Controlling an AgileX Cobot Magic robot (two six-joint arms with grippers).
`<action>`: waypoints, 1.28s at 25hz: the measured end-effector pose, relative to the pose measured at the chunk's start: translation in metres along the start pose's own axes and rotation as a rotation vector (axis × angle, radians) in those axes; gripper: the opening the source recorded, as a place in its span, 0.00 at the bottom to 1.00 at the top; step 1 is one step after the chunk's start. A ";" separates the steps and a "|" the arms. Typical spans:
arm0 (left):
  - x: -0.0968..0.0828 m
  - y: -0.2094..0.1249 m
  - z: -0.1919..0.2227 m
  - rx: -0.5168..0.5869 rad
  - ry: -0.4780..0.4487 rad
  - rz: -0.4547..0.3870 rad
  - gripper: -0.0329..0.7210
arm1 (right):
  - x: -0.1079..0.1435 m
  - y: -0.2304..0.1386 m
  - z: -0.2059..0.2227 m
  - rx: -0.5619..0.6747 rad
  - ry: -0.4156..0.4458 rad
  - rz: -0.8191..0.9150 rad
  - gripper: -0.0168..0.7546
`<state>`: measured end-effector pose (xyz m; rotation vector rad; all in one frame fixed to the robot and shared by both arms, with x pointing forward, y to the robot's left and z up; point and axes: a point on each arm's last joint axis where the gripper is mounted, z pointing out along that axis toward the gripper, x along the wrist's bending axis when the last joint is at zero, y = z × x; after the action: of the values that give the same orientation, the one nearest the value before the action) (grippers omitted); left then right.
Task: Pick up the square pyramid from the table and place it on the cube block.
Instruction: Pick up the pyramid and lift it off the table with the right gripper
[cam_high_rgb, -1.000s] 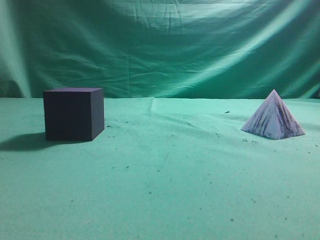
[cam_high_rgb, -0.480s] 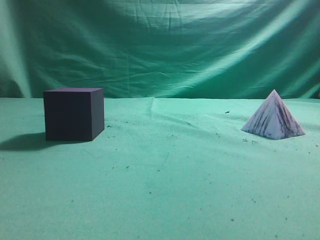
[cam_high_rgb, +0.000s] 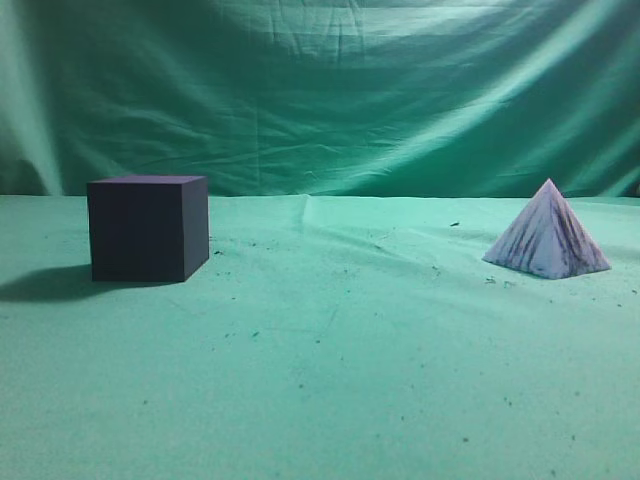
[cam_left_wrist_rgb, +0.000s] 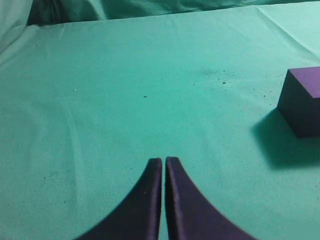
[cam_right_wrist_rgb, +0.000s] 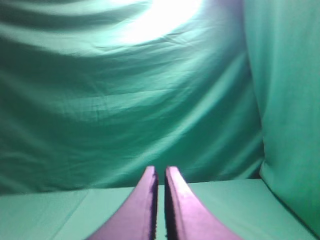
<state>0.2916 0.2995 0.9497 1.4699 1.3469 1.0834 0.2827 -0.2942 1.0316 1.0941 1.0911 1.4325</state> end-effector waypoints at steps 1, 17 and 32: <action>0.000 0.000 0.000 0.000 0.000 0.000 0.04 | 0.003 0.012 -0.001 0.043 0.012 -0.028 0.02; 0.000 0.000 0.000 0.000 0.000 0.000 0.04 | 0.029 0.027 0.085 1.111 0.342 -0.228 0.02; 0.000 0.000 0.000 -0.002 0.000 0.000 0.04 | 0.085 -0.043 0.200 1.226 0.403 -0.301 0.09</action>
<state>0.2917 0.2995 0.9498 1.4685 1.3457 1.0845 0.4770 -0.1883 1.0343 1.3467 2.4578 0.6533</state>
